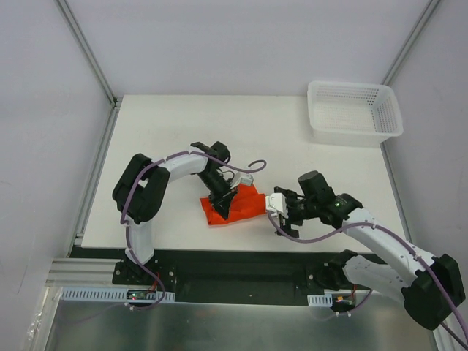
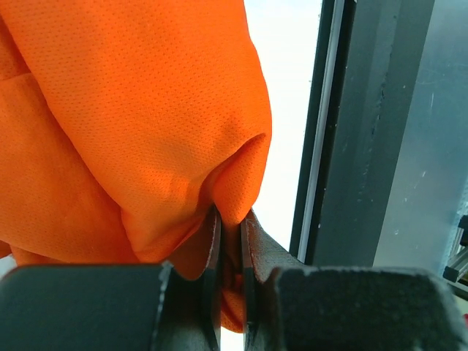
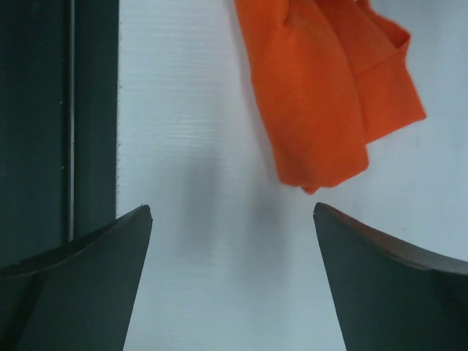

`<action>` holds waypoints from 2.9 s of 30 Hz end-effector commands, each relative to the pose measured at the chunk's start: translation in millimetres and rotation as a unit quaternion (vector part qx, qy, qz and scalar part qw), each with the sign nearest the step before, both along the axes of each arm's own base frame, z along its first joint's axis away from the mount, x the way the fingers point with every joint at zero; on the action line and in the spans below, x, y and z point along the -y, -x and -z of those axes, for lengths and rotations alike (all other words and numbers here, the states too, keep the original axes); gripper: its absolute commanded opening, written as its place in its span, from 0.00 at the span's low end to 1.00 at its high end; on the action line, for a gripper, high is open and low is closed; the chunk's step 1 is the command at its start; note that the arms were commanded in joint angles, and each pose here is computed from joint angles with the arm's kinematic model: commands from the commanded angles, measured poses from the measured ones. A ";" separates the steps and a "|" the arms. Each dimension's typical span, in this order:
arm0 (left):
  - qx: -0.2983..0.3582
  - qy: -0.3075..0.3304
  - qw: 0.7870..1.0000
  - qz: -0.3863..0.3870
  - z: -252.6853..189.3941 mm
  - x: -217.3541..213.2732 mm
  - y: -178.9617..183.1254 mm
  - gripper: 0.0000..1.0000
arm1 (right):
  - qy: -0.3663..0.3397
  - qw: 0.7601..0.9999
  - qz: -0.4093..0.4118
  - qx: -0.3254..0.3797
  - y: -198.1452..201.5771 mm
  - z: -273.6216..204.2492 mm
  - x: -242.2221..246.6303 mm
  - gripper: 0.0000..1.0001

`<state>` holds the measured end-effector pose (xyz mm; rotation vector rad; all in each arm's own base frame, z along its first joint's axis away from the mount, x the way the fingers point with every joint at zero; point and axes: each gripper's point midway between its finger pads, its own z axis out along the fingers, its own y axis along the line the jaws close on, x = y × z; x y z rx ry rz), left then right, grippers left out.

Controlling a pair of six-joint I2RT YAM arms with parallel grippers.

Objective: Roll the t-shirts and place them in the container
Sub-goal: Roll the T-shirt to the center of the board.

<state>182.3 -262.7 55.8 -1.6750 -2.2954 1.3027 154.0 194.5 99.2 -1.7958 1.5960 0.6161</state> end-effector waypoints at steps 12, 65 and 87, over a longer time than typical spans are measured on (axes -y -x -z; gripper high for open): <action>-0.027 0.027 0.999 -0.009 -14.8 2.3 9.0 0.00 | -0.004 0.992 -0.074 0.105 -50.4 18.4 -62.2 0.96; -0.098 -0.108 0.980 -0.137 -0.3 -71.6 21.6 0.00 | 0.178 0.926 -0.226 -0.243 7.8 14.8 -20.3 0.12; -0.107 -0.201 0.936 -0.268 40.9 -116.0 -38.5 0.20 | 0.284 0.818 -0.152 -0.477 -23.2 48.8 -20.1 0.15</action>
